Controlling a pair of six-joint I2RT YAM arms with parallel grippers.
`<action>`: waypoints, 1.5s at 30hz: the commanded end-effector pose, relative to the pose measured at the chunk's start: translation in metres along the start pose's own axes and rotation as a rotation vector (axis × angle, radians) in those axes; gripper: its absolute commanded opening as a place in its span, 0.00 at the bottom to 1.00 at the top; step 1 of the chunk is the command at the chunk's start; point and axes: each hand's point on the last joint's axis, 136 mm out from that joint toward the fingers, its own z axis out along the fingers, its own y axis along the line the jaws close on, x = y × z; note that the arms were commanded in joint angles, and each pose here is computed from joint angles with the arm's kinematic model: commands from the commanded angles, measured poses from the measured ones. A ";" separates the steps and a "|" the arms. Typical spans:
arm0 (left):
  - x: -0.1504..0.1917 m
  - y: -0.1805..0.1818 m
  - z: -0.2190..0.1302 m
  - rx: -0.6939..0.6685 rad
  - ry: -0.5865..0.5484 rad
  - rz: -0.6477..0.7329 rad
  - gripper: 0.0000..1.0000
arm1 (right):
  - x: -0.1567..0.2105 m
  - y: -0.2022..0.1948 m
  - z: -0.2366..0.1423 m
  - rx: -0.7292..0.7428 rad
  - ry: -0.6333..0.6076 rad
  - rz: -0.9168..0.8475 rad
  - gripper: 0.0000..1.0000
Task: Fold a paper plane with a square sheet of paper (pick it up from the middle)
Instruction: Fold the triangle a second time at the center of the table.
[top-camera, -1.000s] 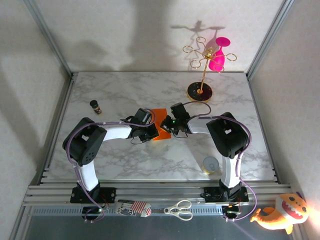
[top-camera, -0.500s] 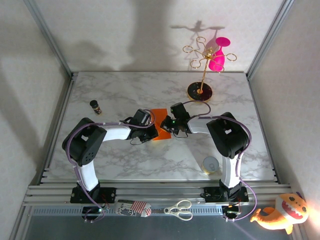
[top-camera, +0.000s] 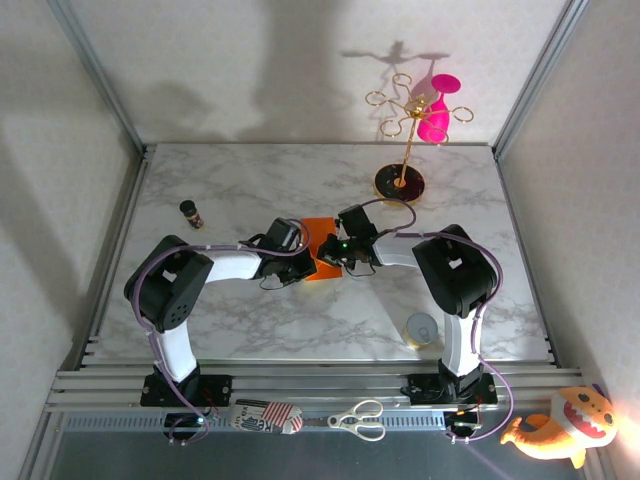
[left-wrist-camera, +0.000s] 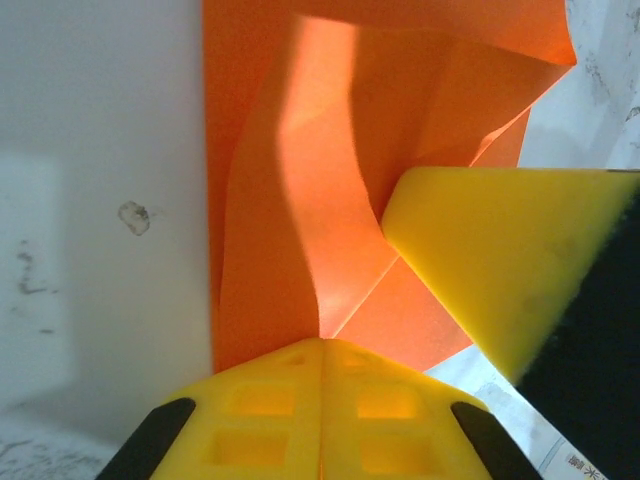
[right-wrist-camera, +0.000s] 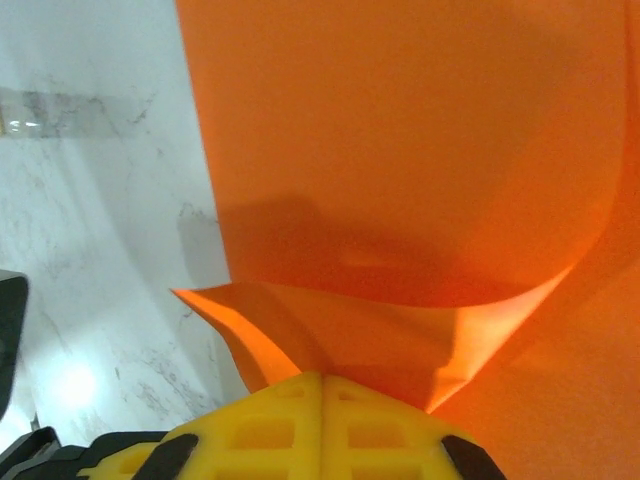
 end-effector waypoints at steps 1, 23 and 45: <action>0.005 0.009 -0.008 -0.034 0.017 -0.004 0.08 | 0.003 -0.024 0.006 0.104 0.014 0.032 0.00; 0.047 0.075 -0.010 -0.215 0.172 0.046 0.00 | 0.011 -0.048 0.011 0.189 0.036 0.073 0.00; -0.013 -0.013 -0.022 0.044 -0.033 -0.004 0.00 | 0.011 -0.047 0.012 0.178 0.033 0.093 0.00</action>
